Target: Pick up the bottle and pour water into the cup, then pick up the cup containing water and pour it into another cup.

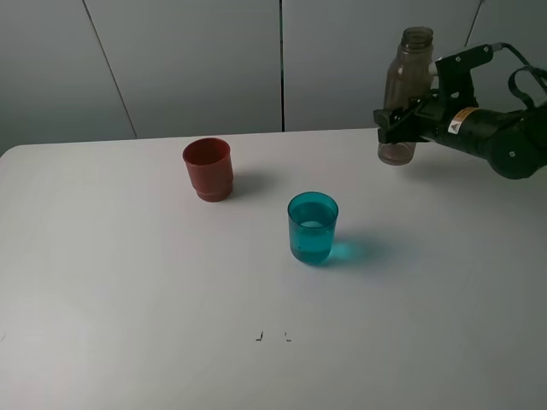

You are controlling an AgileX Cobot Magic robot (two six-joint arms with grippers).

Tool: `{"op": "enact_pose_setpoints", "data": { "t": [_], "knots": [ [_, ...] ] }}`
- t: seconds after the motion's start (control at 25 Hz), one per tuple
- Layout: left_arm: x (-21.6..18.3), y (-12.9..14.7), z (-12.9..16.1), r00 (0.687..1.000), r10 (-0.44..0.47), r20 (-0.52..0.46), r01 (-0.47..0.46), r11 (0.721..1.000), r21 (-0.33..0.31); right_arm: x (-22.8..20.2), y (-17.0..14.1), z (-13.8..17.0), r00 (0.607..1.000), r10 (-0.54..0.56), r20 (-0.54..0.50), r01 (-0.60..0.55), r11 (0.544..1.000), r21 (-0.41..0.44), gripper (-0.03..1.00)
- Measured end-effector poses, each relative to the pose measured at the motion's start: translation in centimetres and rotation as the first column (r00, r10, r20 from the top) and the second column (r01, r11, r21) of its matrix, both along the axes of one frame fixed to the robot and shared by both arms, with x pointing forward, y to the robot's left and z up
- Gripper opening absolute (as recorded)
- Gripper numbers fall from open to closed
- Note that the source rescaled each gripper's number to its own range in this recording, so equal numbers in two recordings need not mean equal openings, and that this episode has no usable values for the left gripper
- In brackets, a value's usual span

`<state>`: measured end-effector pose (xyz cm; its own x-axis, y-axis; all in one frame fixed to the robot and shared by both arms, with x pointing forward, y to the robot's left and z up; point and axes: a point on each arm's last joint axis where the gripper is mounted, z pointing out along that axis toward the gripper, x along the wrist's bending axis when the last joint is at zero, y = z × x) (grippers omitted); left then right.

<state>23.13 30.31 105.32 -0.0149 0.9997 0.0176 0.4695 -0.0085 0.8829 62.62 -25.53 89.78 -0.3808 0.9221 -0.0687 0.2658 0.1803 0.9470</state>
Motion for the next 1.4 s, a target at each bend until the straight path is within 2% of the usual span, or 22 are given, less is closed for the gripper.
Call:
{"op": "enact_pose_setpoints", "data": {
  "t": [0.12, 0.52, 1.4],
  "knots": [
    [0.0, 0.0, 0.0, 1.0, 0.0, 0.0, 0.0, 1.0, 0.0, 1.2, 0.1, -0.4, 1.0, -0.01, 0.0, 0.01, 0.999, 0.034, 0.0],
    [0.0, 0.0, 0.0, 1.0, 0.0, 0.0, 0.0, 1.0, 0.0, 2.2, -0.1, -2.5, 0.999, -0.038, -0.038, 0.04, 0.997, 0.061, 0.0],
    [0.0, 0.0, 0.0, 1.0, 0.0, 0.0, 0.0, 1.0, 0.0, 2.6, -0.5, -4.1, 0.997, -0.057, -0.055, 0.059, 0.998, 0.038, 0.0]
  ]
}}
